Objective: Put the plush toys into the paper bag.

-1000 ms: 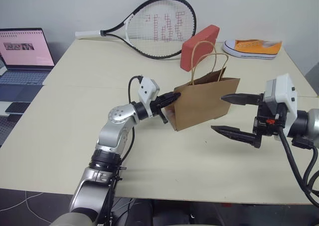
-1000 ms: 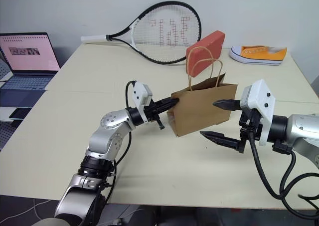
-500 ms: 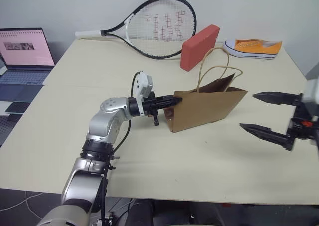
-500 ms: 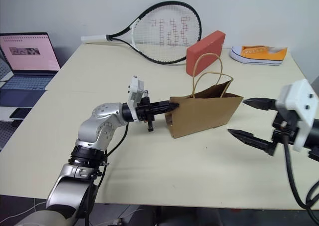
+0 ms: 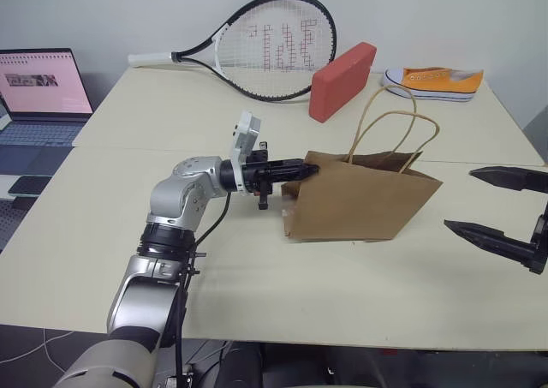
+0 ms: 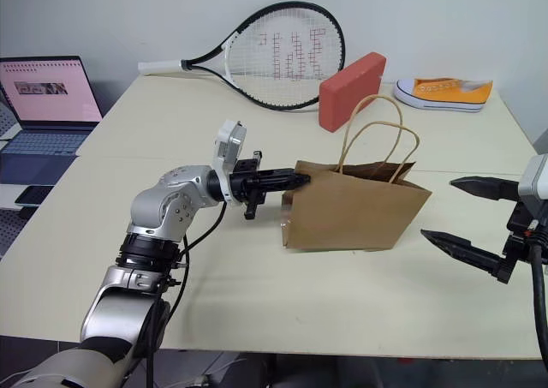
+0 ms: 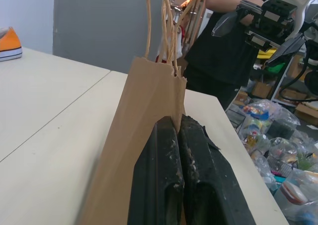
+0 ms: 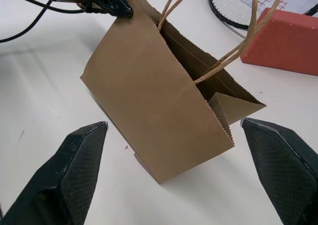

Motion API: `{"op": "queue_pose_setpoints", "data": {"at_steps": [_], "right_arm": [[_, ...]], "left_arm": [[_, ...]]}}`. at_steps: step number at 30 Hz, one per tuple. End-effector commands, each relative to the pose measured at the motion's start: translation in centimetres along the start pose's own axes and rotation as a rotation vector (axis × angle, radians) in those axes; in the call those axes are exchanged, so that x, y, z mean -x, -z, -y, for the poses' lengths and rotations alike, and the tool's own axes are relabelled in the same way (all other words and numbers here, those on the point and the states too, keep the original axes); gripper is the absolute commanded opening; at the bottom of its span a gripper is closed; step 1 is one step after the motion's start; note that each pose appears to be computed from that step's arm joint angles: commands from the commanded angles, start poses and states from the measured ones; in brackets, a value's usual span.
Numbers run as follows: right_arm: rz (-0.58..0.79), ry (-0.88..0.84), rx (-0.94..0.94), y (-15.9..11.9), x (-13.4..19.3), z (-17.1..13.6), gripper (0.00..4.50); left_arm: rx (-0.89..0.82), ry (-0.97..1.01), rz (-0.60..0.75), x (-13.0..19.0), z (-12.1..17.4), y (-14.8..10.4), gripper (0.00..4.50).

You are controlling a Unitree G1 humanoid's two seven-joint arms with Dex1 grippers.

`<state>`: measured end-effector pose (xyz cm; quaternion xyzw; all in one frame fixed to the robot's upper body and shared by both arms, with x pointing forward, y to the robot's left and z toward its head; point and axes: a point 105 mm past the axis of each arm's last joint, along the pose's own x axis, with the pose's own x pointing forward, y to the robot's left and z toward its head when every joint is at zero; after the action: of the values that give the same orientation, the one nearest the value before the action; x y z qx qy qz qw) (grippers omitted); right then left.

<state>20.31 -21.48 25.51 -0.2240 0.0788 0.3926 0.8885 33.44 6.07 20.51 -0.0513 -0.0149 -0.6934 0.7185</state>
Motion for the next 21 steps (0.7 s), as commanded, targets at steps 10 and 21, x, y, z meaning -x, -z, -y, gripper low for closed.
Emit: {"op": "queue_pose_setpoints", "data": {"at_steps": [10, 21], "right_arm": [[-0.010, -0.017, 0.030, -0.4, 0.0, 0.0, 4.50], [0.001, -0.039, 0.031, -0.4, -0.8, -0.1, 4.50]], "left_arm": [[-0.153, -0.119, -0.131, 1.2, -2.4, 2.2, 0.05], [-0.232, -0.135, -0.130, 1.3, -3.0, 1.3, 0.05]]}}
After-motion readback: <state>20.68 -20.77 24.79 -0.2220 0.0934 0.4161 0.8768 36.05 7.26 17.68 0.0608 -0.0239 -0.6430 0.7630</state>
